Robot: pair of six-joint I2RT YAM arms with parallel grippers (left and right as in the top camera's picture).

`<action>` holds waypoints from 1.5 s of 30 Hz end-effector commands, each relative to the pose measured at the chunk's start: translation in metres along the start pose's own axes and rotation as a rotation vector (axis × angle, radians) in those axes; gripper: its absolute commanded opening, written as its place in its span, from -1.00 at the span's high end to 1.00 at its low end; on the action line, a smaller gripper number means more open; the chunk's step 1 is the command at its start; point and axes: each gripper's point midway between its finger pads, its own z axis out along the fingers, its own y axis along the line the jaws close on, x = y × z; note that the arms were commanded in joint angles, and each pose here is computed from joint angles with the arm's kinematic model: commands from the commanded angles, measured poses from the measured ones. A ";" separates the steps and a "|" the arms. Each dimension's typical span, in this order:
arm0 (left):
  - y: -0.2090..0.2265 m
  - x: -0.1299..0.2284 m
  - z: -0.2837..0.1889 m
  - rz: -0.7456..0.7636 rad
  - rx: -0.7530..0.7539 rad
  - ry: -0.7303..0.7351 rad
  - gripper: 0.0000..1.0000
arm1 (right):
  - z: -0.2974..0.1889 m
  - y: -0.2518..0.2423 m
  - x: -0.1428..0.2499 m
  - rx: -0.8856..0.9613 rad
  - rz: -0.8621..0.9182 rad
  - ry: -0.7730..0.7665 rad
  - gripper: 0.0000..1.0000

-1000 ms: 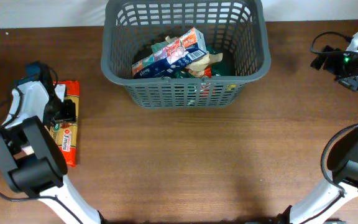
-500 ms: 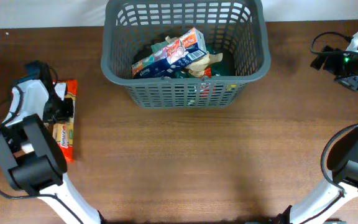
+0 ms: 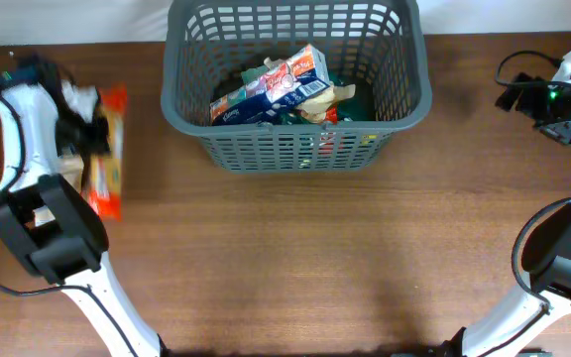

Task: Pack container
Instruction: 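Carry the pasta packet into the basket and release it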

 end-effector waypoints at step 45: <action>-0.256 -0.031 -0.226 0.974 -0.260 -0.551 -0.67 | -0.007 0.002 -0.001 -0.006 0.004 -0.013 -0.98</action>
